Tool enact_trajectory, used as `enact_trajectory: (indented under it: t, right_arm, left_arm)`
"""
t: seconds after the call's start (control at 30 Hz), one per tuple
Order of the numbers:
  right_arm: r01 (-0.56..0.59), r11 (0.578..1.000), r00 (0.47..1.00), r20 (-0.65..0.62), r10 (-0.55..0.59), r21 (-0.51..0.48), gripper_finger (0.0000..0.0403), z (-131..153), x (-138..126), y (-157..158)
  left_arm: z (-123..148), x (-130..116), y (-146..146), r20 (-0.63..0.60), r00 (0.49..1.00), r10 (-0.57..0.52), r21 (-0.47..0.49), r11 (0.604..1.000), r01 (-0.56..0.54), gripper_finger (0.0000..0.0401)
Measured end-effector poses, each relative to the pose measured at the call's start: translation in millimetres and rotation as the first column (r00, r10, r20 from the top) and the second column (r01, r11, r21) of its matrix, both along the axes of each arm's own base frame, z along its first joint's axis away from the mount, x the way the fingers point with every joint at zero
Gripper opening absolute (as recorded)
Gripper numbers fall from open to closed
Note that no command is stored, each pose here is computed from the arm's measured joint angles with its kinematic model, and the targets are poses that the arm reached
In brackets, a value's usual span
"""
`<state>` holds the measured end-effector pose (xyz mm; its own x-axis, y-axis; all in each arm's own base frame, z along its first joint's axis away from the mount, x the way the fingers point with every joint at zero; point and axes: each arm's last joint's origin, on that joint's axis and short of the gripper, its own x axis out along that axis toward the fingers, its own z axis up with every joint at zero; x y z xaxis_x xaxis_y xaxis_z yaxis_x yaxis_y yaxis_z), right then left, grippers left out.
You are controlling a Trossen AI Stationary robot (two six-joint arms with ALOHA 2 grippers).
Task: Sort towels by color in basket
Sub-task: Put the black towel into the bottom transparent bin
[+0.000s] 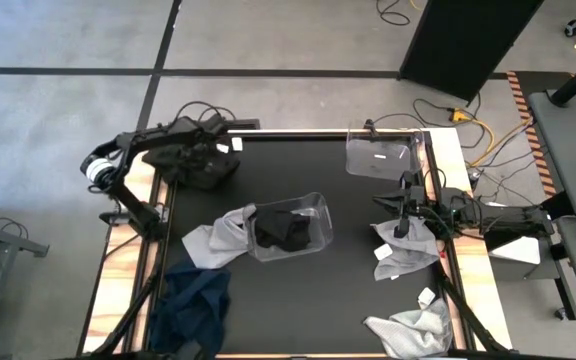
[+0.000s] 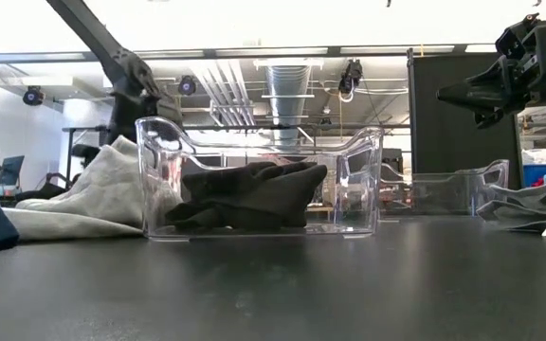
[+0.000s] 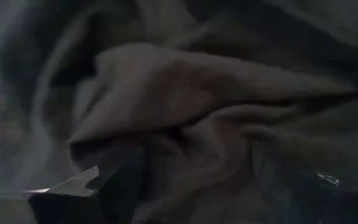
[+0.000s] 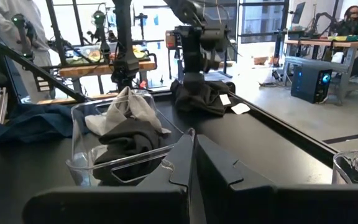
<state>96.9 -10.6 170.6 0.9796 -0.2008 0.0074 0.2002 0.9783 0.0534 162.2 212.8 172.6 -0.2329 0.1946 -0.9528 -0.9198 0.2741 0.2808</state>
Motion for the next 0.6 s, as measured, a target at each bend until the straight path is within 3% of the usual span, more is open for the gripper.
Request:
enact_trajectory:
  t: [0.2,0.43,0.6]
  right_arm:
    - [0.000,1.000,1.000,0.000,0.000,0.000,0.0013,0,0,0]
    - [0.001,1.000,1.000,0.000,-0.001,0.000,0.0013,0,0,0]
    - [0.000,1.000,1.000,0.000,0.000,0.000,0.0013,0,0,0]
  left_arm:
    - [-29,5,5,-0.056,0.997,-0.045,-0.098,0.994,0.039,0.0209]
    - [-39,12,5,-0.079,0.992,-0.103,-0.116,0.989,0.093,0.0024]
    - [-10,17,-9,-0.030,0.985,-0.170,-0.034,0.985,0.169,0.0011]
